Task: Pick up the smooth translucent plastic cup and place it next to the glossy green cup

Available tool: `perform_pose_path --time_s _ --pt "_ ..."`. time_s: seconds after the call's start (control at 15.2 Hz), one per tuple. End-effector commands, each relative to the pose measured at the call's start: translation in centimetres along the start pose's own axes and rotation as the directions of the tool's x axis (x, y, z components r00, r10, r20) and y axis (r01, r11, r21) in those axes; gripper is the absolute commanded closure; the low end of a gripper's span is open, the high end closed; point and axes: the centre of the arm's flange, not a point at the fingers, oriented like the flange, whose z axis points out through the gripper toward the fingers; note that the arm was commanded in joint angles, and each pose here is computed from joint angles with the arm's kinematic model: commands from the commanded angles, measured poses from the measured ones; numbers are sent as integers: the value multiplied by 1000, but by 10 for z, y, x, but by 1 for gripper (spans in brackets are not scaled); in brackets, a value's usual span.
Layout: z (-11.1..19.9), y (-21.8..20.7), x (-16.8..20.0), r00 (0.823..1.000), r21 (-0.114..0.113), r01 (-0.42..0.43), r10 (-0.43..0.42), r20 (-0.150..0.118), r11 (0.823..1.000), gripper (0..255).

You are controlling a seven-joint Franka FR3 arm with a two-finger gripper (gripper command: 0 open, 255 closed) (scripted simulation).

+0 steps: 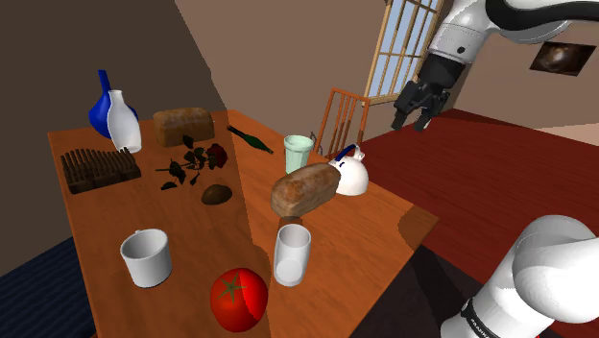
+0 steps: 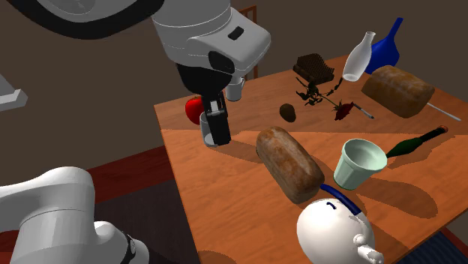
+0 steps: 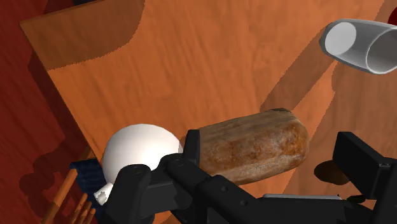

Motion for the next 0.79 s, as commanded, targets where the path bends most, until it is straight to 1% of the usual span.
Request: perform_pose_path --time_s 0.0,0.73 --pt "0 0 0 1000 0 0 0 0 1000 0" --pt "105 -110 -14 1000 -69 0 0 6 998 0"
